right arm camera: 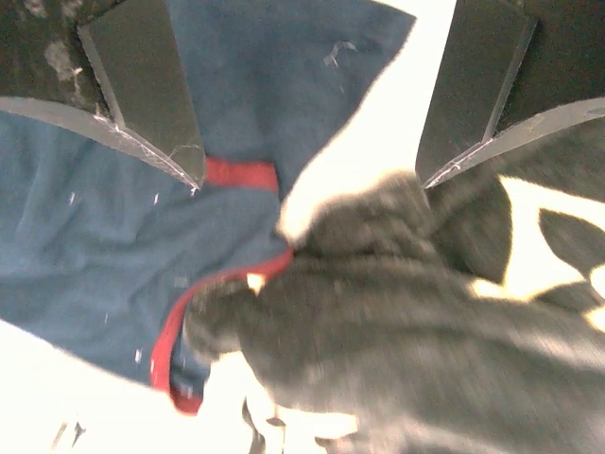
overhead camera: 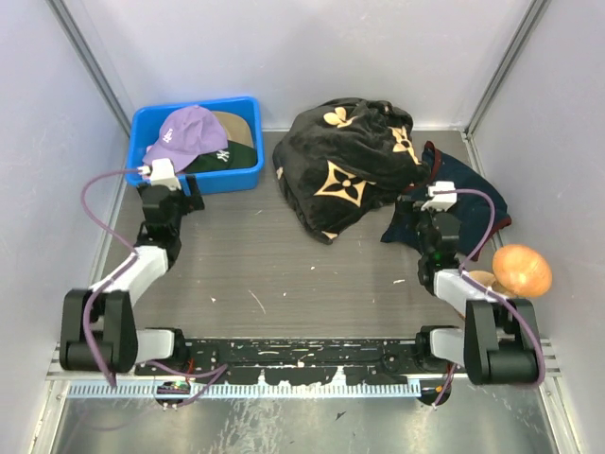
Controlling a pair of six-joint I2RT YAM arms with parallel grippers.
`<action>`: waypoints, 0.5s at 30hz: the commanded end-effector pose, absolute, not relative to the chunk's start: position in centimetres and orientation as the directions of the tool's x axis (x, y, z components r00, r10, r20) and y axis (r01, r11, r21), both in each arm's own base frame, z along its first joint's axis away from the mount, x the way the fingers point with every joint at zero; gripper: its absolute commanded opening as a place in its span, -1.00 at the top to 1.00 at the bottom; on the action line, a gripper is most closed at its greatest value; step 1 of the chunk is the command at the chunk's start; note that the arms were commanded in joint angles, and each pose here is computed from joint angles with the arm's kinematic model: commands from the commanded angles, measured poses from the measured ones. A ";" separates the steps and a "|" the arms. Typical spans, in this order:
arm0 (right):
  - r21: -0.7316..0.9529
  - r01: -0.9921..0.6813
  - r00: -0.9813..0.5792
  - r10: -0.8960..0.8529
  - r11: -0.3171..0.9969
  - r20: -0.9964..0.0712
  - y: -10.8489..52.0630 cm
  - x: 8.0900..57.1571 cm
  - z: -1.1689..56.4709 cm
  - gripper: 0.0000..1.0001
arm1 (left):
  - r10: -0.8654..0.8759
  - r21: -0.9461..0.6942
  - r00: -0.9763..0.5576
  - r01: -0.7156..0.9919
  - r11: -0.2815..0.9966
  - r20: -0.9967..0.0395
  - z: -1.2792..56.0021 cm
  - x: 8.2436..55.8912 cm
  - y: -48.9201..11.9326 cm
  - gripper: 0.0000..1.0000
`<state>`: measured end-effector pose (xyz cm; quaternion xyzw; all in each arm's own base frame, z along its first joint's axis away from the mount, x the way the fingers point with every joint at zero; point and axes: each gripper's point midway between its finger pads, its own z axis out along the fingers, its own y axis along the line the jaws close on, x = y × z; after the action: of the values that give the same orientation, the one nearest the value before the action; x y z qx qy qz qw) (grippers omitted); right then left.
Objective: Stack the hats
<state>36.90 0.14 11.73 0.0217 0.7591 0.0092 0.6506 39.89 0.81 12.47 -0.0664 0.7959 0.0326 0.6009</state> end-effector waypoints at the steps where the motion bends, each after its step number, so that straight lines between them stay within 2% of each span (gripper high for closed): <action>1: 0.108 0.009 -0.084 0.109 0.994 -0.991 0.8 37.7 17.6 -0.91 | -0.134 -0.066 -0.298 -0.228 0.972 -0.945 17.5 39.0 1.7 -0.96; 5: 0.143 0.005 -0.076 0.143 0.990 -0.987 1.1 38.3 20.6 -0.77 | -0.224 -0.107 -0.361 -0.317 0.942 -0.905 18.9 38.0 2.3 -0.96; 8: 0.201 -0.006 -0.120 0.199 0.979 -0.973 1.8 39.2 21.9 -0.66 | -0.215 -0.100 -0.453 -0.265 0.959 -0.865 19.3 38.5 1.1 -0.96; 12: 0.301 -0.037 -0.236 0.285 0.953 -0.929 3.5 40.2 23.0 -0.60 | -0.208 -0.006 -0.558 -0.342 0.940 -0.804 20.1 39.7 2.7 -0.96; 15: 0.333 -0.045 -0.257 0.311 0.942 -0.915 4.0 40.1 24.1 -0.58 | -0.243 0.029 -0.614 -0.398 0.917 -0.751 21.4 41.3 4.5 -0.96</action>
<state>40.65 2.37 22.82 0.0709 0.7629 0.0983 0.6350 42.37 1.98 21.78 -0.1485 0.8566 0.0533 0.4913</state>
